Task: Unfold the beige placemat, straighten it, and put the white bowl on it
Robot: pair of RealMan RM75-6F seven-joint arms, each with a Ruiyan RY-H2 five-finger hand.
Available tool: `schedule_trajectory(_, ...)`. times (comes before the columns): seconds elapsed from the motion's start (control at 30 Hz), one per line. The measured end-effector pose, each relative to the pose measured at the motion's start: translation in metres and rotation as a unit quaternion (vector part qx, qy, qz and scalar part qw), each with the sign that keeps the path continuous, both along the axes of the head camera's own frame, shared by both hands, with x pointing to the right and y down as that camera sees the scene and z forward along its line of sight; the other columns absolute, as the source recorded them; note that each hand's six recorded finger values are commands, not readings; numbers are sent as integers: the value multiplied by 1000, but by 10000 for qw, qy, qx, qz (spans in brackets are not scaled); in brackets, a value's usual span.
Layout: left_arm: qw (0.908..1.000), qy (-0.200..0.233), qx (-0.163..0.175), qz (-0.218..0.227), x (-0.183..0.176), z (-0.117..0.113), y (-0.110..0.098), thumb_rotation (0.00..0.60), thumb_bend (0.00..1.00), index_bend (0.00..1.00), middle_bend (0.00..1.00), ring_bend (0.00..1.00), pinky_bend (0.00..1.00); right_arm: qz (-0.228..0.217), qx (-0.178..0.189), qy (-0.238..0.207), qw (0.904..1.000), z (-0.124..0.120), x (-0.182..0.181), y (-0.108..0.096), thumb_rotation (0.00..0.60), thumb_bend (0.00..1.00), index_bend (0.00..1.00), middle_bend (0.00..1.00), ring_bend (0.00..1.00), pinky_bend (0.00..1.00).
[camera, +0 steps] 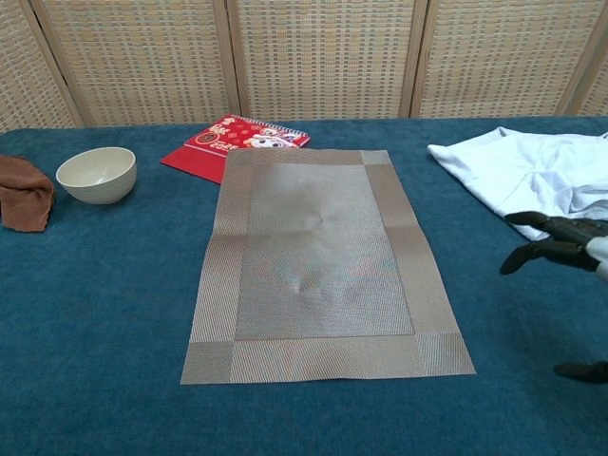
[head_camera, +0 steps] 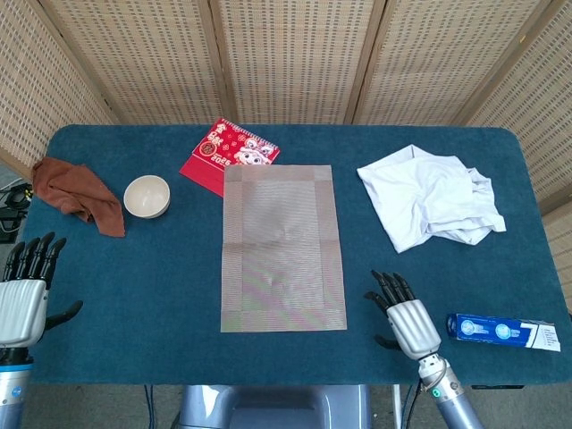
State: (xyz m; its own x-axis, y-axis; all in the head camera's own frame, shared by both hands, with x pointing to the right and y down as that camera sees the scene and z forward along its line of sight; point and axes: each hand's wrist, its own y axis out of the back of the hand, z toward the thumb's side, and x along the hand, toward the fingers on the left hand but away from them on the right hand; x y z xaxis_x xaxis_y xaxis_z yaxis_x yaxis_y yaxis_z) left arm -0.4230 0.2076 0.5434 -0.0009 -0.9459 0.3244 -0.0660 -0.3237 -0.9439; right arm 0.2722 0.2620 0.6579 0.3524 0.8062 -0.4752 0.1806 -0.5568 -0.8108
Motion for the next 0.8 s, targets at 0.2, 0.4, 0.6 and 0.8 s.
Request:
schedule_trajectory(0.2,10000,-53,41,-14,-3,-3,-1,600,98,60,0,0,0,-12,-232,-93,9997,21,-20,12,600,212,230,0,0,0)
schedule_trajectory(0.4,9998,-135,29,-131,-11,-10,-5,600,98,59,0,0,0,125,-234,-154,9995,27,-22,7,600,212,222,0,0,0)
schedule_trajectory(0.6,9998,-83,-28,-179,-14,-17,-5,600,100,58,0,0,0,140,-208,-133,9996,30,-22,4,600,212,223,0,0,0)
schedule_trajectory(0.8,9997,-107,-162,-139,-16,-24,-5,600,101,57,0,0,0,162,-250,-182,9994,33,-26,3,600,213,229,0,0,0)
